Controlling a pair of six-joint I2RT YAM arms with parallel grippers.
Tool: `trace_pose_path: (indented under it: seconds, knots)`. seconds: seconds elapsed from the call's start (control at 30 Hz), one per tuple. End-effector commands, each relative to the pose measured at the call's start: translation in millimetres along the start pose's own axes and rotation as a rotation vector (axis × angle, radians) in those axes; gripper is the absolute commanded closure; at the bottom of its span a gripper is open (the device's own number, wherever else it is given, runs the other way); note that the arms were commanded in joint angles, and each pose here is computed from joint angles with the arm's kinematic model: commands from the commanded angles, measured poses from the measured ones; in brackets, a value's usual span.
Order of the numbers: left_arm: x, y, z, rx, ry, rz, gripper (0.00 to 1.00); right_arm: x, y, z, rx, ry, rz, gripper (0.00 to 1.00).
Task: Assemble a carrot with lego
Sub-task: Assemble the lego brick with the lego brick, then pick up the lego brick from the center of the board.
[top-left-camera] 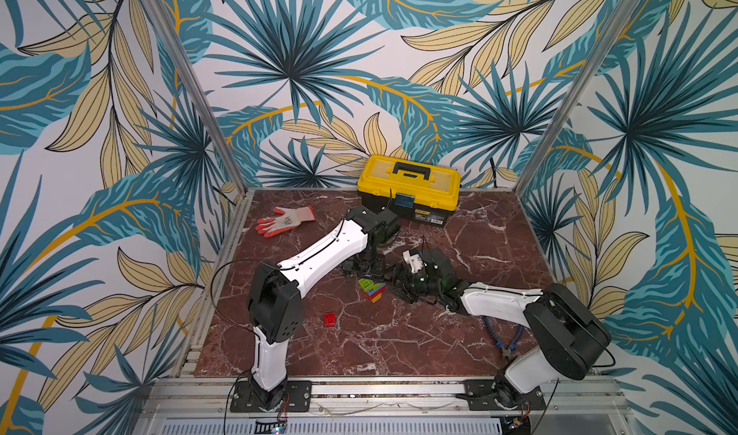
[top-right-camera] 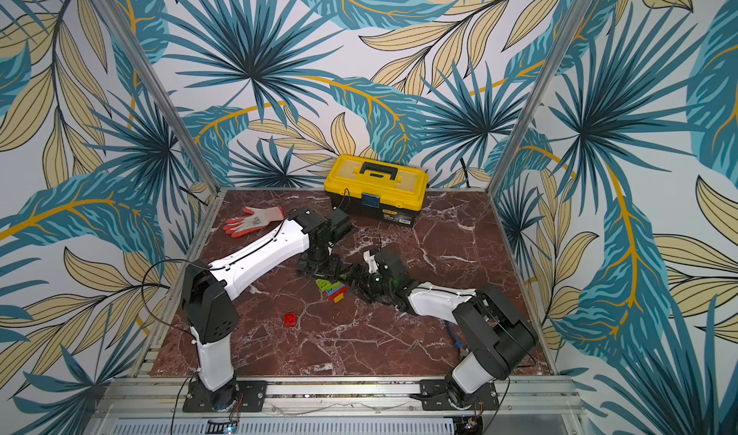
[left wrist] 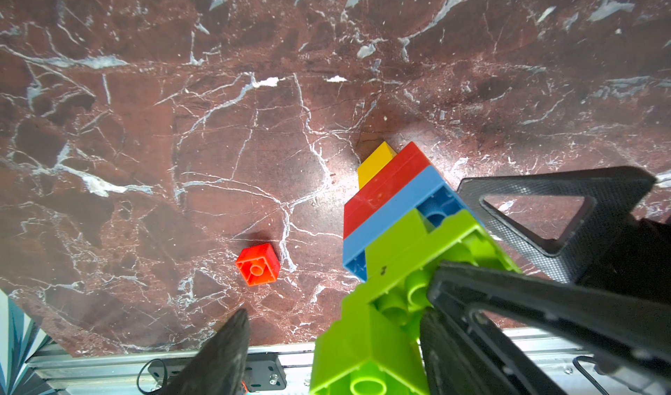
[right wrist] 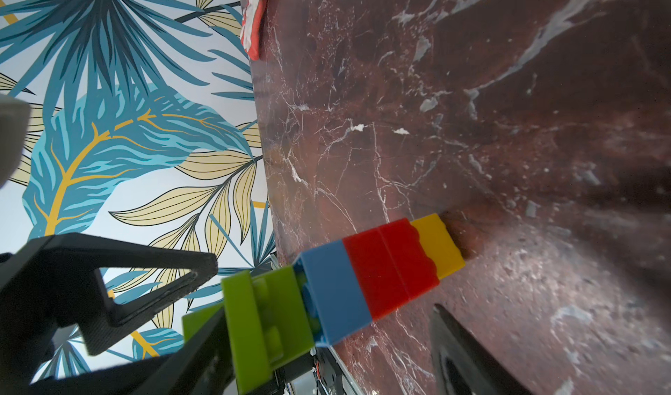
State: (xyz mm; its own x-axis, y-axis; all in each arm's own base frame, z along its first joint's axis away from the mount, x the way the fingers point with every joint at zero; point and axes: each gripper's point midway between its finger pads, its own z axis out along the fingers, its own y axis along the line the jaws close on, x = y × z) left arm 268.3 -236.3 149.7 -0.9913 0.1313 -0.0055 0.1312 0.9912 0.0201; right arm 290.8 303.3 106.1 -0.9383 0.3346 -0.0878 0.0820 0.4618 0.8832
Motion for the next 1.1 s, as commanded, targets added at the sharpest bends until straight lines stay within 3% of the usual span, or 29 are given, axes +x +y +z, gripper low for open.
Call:
trace_pose_path:
  seconds: [0.0, 0.43, 0.57, 0.8, 0.97, 1.07]
  knots:
    - [-5.0, -0.9, -15.8, 0.034, -0.064, -0.002, 0.22, 10.9, -32.0, 3.1, 0.111, 0.034, 0.039, 0.18]
    - [-9.5, 0.6, -44.4, 0.067, -0.150, -0.012, 0.16, 8.0, -17.7, -2.8, 0.089, 0.023, 0.013, 0.16]
    - [-14.9, 14.8, -60.9, 0.039, -0.227, -0.037, 0.13, 3.8, -0.3, -8.2, 0.065, 0.011, -0.031, 0.14]
    - [-14.0, 36.0, -68.5, 0.011, -0.263, -0.070, 0.12, -0.7, 15.5, -7.3, 0.020, 0.006, -0.058, 0.12]
    - [-1.7, 80.4, -76.4, -0.057, -0.322, -0.171, 0.10, -3.3, 37.2, -25.8, -0.015, -0.026, -0.137, 0.07]
    - [16.4, 112.8, -79.2, -0.058, -0.367, -0.262, 0.09, 1.5, 36.0, -54.9, 0.054, -0.054, -0.196, 0.03]
